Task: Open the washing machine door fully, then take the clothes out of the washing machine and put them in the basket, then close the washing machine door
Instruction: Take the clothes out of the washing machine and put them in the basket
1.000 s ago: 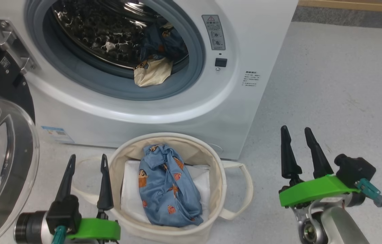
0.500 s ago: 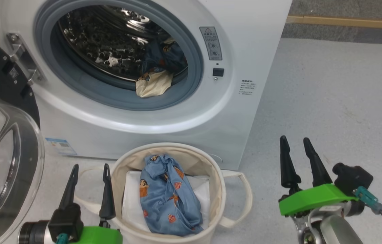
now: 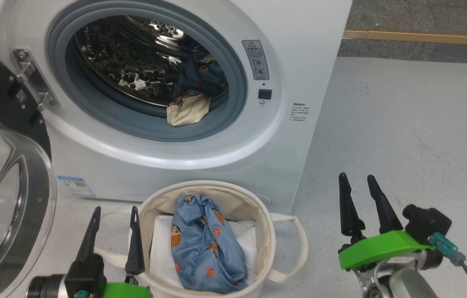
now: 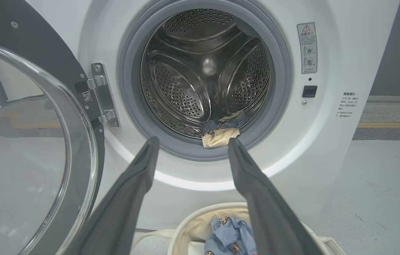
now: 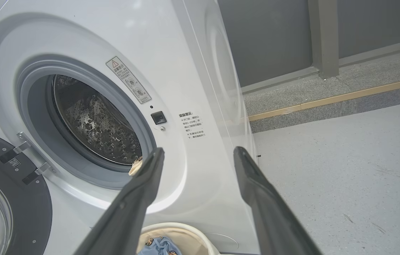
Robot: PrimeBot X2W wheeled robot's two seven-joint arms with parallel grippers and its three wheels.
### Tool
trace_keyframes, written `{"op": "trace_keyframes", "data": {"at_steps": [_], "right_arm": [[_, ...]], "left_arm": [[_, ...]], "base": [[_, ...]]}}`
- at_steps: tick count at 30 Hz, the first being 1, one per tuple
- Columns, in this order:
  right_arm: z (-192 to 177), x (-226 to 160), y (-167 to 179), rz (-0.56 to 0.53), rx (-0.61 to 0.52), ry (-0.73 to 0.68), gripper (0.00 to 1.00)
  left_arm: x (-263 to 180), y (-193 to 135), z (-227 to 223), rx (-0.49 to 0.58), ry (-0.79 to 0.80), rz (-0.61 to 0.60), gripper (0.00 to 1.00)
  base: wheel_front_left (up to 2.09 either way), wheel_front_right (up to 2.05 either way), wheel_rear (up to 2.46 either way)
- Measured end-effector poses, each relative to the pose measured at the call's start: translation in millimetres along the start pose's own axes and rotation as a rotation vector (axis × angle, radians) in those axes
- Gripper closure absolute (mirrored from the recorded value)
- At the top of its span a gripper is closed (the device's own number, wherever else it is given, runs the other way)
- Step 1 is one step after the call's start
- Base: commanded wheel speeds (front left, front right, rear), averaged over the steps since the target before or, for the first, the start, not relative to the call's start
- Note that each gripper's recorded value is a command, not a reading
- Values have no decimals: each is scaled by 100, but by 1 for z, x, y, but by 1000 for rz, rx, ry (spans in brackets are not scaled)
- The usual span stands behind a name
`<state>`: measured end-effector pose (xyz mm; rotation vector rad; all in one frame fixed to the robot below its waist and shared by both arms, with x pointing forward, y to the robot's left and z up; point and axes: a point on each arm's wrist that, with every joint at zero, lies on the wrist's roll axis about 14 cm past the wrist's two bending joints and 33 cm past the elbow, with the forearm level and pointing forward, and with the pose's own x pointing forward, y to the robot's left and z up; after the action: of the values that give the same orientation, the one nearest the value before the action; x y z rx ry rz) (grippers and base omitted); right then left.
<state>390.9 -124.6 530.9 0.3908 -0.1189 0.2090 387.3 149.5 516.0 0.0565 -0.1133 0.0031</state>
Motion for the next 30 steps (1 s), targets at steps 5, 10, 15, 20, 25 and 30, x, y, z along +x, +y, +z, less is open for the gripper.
{"op": "trace_keyframes", "data": {"at_steps": [5,10,15,20,25,30], "right_arm": [[2,-1,1,2,-2,-6,0],[3,-3,0,-2,-3,-6,0],[3,-4,-1,-4,-4,-6,0],[3,-4,0,-4,-4,-7,0],[2,-4,0,-3,-4,-5,0],[1,-4,0,-2,-3,-1,0]], "left_arm": [[-1,-2,1,-3,-3,-8,0],[-3,-5,-1,-6,5,-16,0],[-3,-6,0,-4,2,-19,0],[-4,-7,0,-3,3,-19,0],[-4,-6,0,-4,3,-17,0],[-4,-6,-1,-4,6,-15,0]], "base": [[0,0,0],[0,0,0],[0,0,0],[0,0,0],[0,0,0],[0,0,0]]}}
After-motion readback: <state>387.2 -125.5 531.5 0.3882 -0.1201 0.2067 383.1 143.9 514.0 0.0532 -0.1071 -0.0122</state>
